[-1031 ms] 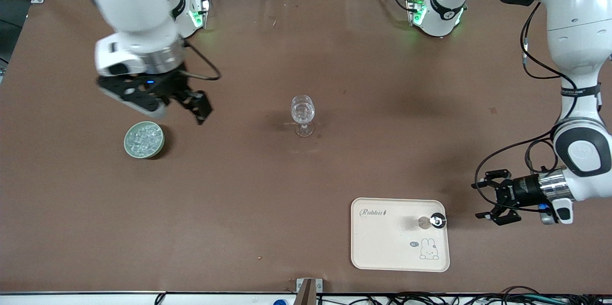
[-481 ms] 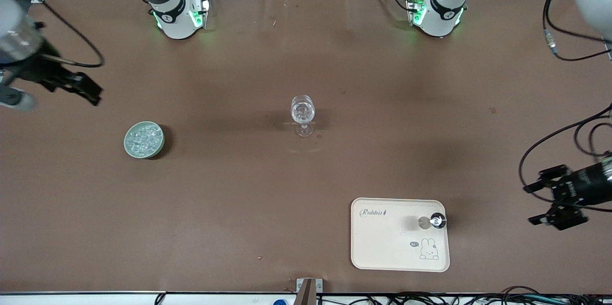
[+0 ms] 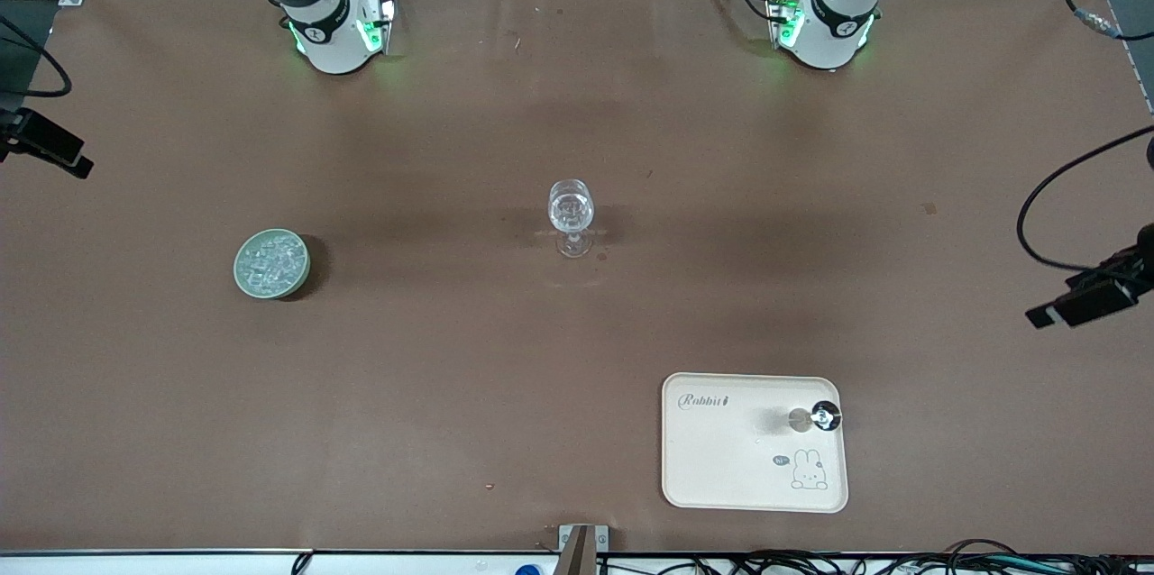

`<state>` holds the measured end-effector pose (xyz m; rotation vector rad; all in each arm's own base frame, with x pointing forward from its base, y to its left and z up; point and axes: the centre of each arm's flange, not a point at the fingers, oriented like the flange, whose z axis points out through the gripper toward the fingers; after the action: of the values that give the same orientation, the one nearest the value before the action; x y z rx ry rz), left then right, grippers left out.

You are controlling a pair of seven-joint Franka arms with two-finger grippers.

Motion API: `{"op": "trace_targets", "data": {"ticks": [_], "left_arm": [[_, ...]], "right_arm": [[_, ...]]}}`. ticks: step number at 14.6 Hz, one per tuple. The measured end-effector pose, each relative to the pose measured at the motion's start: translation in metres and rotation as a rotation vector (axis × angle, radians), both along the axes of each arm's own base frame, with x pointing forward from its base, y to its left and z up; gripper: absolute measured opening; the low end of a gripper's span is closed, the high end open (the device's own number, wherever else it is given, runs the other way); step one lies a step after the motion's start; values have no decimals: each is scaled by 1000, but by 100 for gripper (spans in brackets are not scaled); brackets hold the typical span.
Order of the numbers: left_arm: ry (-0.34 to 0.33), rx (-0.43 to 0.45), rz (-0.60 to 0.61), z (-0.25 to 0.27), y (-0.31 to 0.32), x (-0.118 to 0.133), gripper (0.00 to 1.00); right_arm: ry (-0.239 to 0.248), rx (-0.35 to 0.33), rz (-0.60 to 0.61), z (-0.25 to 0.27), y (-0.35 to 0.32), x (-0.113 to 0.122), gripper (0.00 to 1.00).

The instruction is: Pour wine and add ice with both arms

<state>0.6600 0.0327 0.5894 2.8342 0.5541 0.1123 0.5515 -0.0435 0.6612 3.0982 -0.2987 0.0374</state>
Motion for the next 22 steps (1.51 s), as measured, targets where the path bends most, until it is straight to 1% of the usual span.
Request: {"op": "trace_targets", "data": {"ticks": [3, 6, 10, 12, 13, 15, 20, 22], "left_arm": [[-44, 99, -168, 33, -25, -26, 100], [-63, 170, -261, 60, -61, -60, 100], [-64, 187, -330, 75, -85, -117, 100], [-52, 187, -341, 72, -87, -134, 99], [-53, 187, -341, 69, -87, -137, 99], [-55, 197, -340, 63, -86, -133, 98], [-52, 203, -342, 48, -89, -105, 98], [-48, 202, -343, 44, -90, -98, 98]], "right_arm": [[-10, 7, 13, 1, 4, 1, 100], [-12, 7, 21, 1, 9, 2, 100], [-9, 5, 44, 1, 8, 2, 100], [-8, 4, 66, 1, 5, 1, 100], [-8, 4, 71, 1, 3, 1, 100], [-7, 4, 73, 0, 2, 1, 100], [-5, 4, 62, 0, -5, 0, 100], [-5, 4, 55, 0, -9, 0, 100]]}}
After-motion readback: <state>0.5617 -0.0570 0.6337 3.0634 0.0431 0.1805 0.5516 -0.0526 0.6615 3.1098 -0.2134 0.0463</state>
